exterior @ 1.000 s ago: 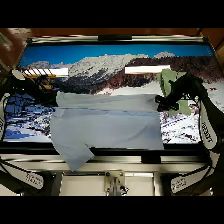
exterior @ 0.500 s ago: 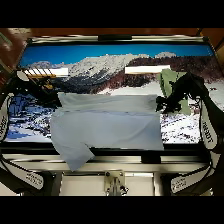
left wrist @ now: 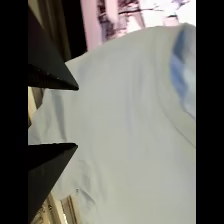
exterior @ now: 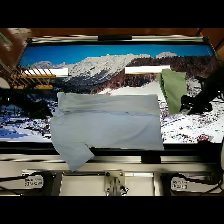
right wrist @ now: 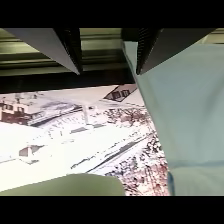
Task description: Fold the shirts.
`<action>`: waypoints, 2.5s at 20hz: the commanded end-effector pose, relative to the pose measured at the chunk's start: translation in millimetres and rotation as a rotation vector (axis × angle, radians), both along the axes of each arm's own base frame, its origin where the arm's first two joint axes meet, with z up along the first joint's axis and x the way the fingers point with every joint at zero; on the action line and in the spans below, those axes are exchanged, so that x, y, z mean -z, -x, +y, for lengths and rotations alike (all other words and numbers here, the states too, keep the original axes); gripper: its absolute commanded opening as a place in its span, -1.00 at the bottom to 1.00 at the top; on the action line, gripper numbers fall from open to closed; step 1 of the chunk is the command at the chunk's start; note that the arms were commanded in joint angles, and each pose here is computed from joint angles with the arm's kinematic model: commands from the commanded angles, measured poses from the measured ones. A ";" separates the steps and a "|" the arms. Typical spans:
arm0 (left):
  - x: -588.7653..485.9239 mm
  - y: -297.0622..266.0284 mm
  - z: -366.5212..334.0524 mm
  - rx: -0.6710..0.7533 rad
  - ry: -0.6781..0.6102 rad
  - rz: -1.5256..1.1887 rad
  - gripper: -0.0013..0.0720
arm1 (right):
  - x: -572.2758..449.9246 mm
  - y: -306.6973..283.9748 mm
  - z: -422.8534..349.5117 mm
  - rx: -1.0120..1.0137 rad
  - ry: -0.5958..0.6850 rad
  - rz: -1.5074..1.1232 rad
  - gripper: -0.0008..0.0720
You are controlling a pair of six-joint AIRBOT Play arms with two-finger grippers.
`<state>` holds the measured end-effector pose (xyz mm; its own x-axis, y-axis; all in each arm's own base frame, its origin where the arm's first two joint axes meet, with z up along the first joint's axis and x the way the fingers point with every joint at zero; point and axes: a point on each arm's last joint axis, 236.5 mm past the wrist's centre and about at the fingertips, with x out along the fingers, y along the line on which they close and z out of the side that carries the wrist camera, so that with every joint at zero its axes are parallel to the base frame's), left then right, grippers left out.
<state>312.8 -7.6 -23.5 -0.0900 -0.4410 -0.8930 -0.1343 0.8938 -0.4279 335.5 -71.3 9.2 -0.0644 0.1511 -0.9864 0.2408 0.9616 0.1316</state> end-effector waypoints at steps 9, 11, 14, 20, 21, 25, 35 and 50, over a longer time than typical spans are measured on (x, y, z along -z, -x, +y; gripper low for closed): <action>70.3 161.3 -35.5 -0.107 0.004 0.061 0.48 | 32.3 27.8 12.5 0.078 -0.132 -0.007 0.30; 68.9 158.3 -39.3 -0.093 0.022 0.043 0.47 | 40.0 36.2 15.7 0.079 -0.143 0.021 0.30; 72.0 159.7 -39.8 -0.094 0.028 0.062 0.47 | 47.6 44.7 19.2 0.080 -0.153 0.050 0.30; 87.2 150.5 -39.9 -0.120 0.033 0.078 0.38 | 46.8 45.9 20.3 0.081 -0.158 0.055 0.30; 88.2 148.8 -42.2 -0.116 0.036 0.074 0.24 | 46.9 45.8 20.1 0.081 -0.157 0.055 0.30; 92.1 150.7 -51.4 -0.062 0.035 0.080 -0.38 | 48.3 47.3 18.7 0.077 -0.151 0.059 0.47; 87.5 153.2 -58.0 0.007 0.074 0.056 -0.87 | 107.4 151.3 98.2 0.122 -0.350 0.158 0.77; 72.2 126.2 -50.8 0.026 0.059 -0.021 -0.87 | 128.6 156.6 109.8 0.200 -0.390 0.204 0.14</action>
<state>182.5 -59.4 -97.9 -0.0937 -0.4923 -0.8654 -0.1074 0.8691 -0.4828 178.7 37.7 -112.6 -0.1855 0.5336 -0.8251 0.4690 0.7860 0.4029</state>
